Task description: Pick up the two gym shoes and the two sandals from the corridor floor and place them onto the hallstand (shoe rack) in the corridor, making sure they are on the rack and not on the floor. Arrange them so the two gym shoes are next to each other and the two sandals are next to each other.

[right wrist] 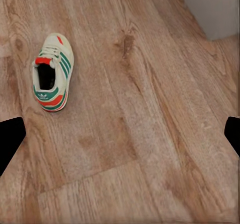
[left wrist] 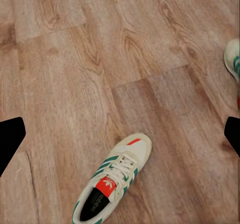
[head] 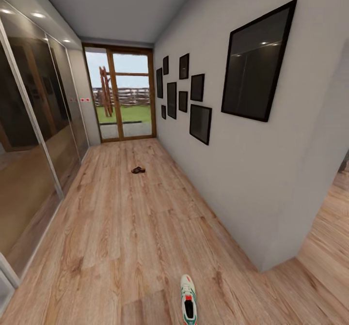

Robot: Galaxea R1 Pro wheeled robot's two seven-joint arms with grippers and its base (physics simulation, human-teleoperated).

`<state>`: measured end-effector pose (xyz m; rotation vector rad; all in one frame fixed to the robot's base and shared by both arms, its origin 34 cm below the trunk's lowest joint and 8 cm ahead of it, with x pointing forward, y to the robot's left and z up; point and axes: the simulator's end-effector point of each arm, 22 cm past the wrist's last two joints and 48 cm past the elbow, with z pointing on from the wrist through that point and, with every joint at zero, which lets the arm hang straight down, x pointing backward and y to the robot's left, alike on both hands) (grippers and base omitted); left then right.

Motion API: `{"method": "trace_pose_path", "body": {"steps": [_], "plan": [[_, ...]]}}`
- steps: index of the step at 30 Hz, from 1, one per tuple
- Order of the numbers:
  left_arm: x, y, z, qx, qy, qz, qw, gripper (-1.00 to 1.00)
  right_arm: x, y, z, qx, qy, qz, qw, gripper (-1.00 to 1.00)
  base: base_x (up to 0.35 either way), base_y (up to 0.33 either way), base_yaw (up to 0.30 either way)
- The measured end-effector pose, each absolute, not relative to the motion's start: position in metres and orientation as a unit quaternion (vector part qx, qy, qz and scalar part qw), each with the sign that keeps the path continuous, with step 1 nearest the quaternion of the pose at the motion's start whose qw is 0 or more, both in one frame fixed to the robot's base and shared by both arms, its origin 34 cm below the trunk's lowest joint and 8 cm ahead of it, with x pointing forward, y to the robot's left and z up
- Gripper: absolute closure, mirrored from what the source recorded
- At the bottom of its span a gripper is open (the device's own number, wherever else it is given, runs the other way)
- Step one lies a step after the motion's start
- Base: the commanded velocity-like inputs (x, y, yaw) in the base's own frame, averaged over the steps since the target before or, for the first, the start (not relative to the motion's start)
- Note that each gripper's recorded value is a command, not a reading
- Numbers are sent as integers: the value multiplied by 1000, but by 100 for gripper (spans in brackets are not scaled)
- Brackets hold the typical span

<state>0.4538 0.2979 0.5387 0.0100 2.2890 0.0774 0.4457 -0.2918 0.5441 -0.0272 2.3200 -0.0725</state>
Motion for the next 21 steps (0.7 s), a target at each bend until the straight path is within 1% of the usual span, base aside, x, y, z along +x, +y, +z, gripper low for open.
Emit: {"method": "trace_pose_path", "body": {"steps": [17, 21], "plan": [[454, 298, 539, 5, 910, 31, 413, -100, 445, -286, 543, -15, 917, -25, 397, -100, 0, 0, -14], [454, 299, 539, 5, 910, 31, 413, -100, 445, -286, 543, -15, 917, -25, 397, -100, 0, 0, -125]]}}
